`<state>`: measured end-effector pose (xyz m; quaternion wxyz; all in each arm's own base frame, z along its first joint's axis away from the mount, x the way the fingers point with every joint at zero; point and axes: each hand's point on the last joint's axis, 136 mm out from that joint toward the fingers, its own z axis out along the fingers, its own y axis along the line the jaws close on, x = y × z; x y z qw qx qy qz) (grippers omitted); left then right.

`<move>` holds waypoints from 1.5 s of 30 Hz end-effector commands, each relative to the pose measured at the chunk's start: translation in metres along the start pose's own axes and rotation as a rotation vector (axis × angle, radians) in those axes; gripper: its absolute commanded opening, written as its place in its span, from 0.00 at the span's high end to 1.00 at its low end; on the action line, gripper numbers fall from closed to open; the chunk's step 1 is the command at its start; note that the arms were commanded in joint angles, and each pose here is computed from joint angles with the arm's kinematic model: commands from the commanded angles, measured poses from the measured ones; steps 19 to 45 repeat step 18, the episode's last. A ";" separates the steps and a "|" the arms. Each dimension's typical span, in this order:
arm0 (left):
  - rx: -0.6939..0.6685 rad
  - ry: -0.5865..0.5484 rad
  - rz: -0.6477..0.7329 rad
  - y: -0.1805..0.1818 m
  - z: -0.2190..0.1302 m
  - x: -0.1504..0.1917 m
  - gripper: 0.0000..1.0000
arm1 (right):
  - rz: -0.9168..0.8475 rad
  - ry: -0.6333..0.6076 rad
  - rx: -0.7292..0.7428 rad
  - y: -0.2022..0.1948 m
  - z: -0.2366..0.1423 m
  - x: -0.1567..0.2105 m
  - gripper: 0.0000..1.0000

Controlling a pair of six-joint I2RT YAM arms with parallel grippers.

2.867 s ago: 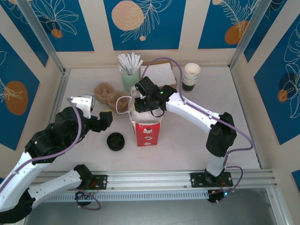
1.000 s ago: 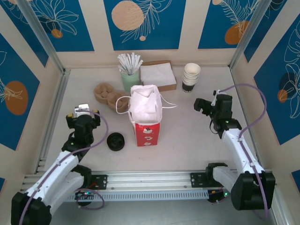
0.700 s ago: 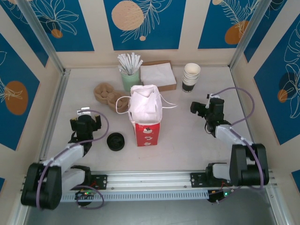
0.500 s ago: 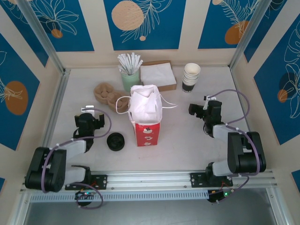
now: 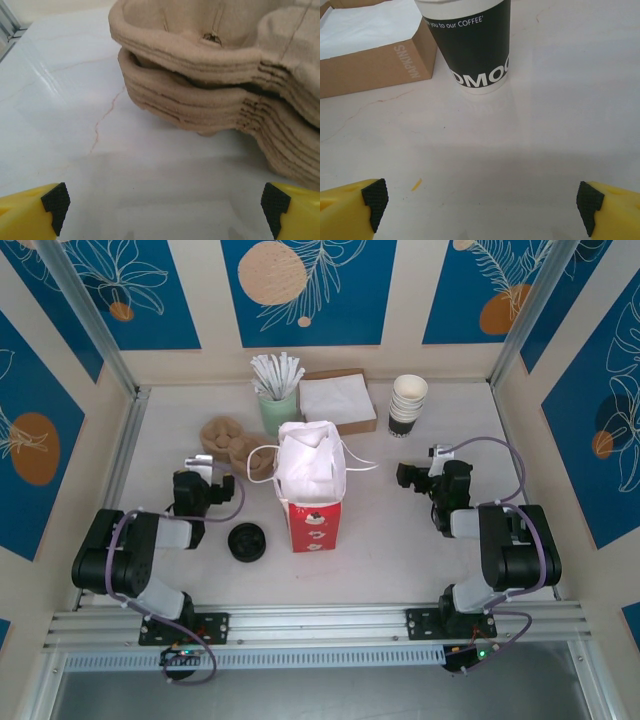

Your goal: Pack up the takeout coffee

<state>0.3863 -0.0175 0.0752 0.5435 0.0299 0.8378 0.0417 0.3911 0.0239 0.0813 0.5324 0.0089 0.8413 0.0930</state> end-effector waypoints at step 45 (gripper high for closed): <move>0.003 -0.047 -0.013 0.004 0.002 -0.016 0.01 | -0.043 -0.055 -0.022 0.006 0.000 -0.013 0.01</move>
